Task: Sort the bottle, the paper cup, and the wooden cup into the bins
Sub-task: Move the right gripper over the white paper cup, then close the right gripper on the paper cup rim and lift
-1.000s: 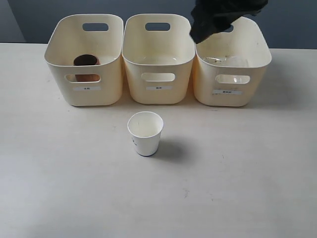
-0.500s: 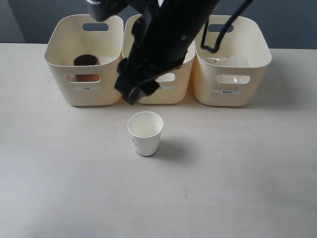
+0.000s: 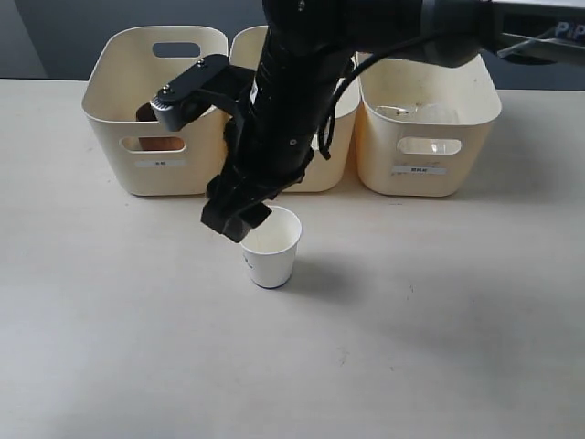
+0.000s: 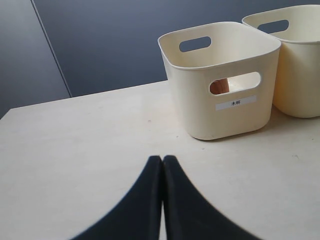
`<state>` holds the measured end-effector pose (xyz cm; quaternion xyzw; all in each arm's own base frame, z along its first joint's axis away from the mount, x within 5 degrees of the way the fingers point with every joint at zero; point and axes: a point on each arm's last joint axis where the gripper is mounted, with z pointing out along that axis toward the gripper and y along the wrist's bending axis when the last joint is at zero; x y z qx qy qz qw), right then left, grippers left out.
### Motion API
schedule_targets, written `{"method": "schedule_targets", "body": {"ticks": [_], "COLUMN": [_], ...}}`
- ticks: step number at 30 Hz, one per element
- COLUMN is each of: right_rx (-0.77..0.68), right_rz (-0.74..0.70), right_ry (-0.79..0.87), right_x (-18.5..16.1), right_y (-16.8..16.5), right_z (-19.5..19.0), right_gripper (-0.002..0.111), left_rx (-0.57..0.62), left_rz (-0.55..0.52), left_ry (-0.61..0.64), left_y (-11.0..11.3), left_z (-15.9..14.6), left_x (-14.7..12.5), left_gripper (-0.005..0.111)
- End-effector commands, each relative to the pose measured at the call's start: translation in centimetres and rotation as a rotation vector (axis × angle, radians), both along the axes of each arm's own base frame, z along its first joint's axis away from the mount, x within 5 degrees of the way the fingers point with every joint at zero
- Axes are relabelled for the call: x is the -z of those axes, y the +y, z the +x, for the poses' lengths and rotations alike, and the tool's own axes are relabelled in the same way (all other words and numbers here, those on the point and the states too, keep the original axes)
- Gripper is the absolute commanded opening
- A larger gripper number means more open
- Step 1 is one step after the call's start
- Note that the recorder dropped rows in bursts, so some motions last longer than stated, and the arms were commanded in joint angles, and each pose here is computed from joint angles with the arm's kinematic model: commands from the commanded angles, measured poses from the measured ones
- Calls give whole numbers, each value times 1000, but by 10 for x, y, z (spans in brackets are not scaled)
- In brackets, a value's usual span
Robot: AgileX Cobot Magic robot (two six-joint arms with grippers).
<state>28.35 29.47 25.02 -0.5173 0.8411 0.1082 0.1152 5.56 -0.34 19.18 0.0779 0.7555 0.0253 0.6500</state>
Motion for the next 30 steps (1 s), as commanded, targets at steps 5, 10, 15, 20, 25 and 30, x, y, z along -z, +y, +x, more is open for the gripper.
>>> {"method": "schedule_targets", "body": {"ticks": [5, 10, 15, 20, 25, 30], "right_rx": [-5, -4, 0, 1, 4, -28], "right_rz": [-24, -32, -41, -60, -61, -63], "right_ry": [32, 50, 67, 84, 83, 76], "right_x": [28, 41, 54, 67, 74, 69], "right_y": [8, 11, 14, 15, 17, 16], "right_z": [7, 9, 12, 13, 15, 14], "right_gripper": [64, 64, 64, 60, 46, 1], "left_rx": [3, 3, 3, 3, 3, 3], "left_rz": [-3, -3, -3, -3, -3, -3], "left_ry": [-2, -2, -2, -2, -2, -2], "left_y": [0, 0, 0, 0, 0, 0], "left_z": [0, 0, 0, 0, 0, 0], "left_x": [0, 0, 0, 0, 0, 0], "left_gripper": [0, 0, 0, 0, 0, 0]}}
